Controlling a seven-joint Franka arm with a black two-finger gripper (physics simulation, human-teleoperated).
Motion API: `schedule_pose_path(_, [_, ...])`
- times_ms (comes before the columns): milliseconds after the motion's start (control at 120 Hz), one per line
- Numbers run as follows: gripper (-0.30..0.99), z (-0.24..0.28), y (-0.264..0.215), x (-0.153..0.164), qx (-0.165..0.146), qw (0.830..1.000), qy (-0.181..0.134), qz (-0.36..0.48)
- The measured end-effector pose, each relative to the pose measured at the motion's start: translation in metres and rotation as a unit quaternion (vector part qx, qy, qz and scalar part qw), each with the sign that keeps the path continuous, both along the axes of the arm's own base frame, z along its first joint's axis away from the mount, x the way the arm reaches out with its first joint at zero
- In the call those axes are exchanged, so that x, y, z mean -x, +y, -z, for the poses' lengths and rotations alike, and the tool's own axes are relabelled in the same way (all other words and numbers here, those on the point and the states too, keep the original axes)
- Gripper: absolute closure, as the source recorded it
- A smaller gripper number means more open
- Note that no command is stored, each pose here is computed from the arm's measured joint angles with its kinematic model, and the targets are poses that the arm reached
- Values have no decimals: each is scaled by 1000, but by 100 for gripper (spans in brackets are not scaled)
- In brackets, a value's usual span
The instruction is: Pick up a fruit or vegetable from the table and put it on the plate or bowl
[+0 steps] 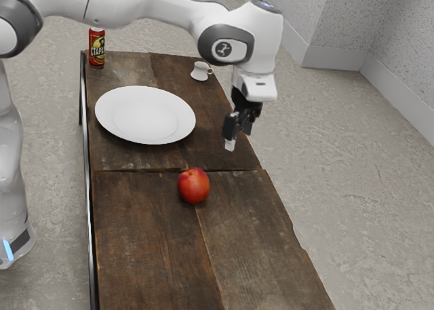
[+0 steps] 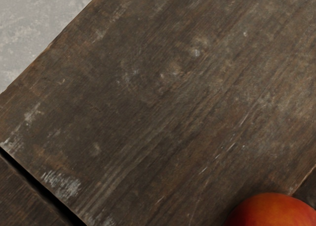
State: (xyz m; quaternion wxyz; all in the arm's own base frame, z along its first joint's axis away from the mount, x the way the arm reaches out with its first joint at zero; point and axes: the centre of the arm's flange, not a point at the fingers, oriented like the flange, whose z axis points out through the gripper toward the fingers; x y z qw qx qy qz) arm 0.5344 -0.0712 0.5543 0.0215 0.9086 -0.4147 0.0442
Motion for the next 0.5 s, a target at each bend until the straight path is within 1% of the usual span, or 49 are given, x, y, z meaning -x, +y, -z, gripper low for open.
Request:
schedule_pose_path(117, [1,22,-7,5,6,1000,-1,23])
schedule_pose_path(267, [1,42,-13,11,6,999,-4,49])
schedule_pose_path(500, [1,45,-10,18,0,997,-4,74])
